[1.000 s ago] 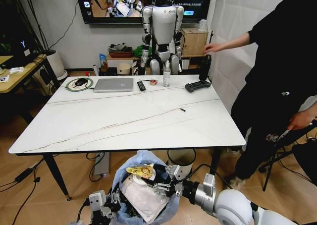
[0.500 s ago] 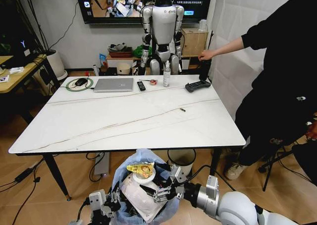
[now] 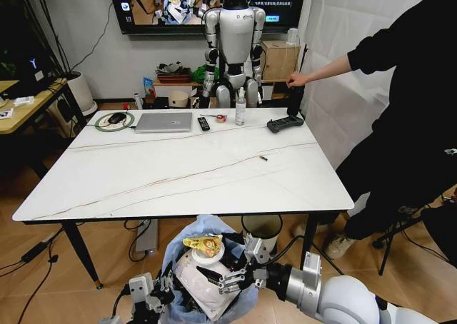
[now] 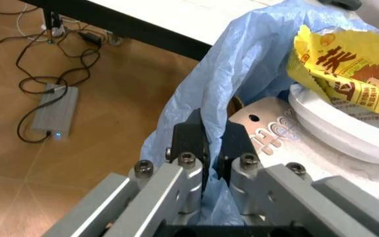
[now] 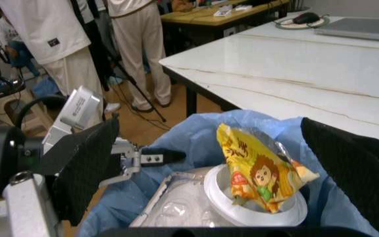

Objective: Pick up the trash bin and place the trash from the table into it.

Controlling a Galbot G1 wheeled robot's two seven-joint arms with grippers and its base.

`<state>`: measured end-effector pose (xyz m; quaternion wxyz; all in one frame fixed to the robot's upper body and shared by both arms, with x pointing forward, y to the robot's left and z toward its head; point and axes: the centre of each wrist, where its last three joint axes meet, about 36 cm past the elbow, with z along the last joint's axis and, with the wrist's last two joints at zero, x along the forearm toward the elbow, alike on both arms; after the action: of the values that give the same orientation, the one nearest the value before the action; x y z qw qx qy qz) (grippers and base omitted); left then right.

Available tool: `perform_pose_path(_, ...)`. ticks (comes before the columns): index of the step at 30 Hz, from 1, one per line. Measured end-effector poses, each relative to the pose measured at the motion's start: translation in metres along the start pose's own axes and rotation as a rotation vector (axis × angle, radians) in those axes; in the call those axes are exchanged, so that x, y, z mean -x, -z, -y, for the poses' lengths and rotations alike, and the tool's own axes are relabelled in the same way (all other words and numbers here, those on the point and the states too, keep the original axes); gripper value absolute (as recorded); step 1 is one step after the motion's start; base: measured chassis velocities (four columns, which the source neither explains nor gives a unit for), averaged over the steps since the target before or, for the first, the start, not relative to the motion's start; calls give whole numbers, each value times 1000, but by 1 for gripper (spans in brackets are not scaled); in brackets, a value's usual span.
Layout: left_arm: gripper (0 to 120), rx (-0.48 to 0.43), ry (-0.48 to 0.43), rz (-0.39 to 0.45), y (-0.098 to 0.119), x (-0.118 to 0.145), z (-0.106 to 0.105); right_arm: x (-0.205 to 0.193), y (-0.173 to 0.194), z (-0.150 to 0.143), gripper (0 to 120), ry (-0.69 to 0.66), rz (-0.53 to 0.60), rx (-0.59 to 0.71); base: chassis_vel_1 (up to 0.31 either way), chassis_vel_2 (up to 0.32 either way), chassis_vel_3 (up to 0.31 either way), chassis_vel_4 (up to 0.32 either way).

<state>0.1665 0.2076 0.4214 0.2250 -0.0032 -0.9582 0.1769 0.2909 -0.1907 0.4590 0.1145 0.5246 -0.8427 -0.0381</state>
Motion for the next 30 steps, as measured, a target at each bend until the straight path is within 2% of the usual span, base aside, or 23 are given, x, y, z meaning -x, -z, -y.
perform_pose_path(8,0,0,0,-6,-2,1,0,-6,18,2,100,-26,38,-1,0,0,0,0)
perform_pose_path(20,0,2,-3,-8,-2,-1,1,5,51,14,100,-82,172,31,0,0,0,0)
perform_pose_path(23,0,2,-5,-8,-2,-1,1,9,54,22,100,-131,201,34,0,0,0,0)
perform_pose_path(24,0,2,-6,-10,-2,-2,2,11,59,31,100,-186,221,44,0,0,0,0)
perform_pose_path(27,0,2,-7,-11,-2,-2,2,12,62,37,100,-212,229,58,0,0,0,0)
perform_pose_path(30,0,6,-8,-13,-2,-3,1,13,73,68,100,-324,234,93,0,0,0,0)
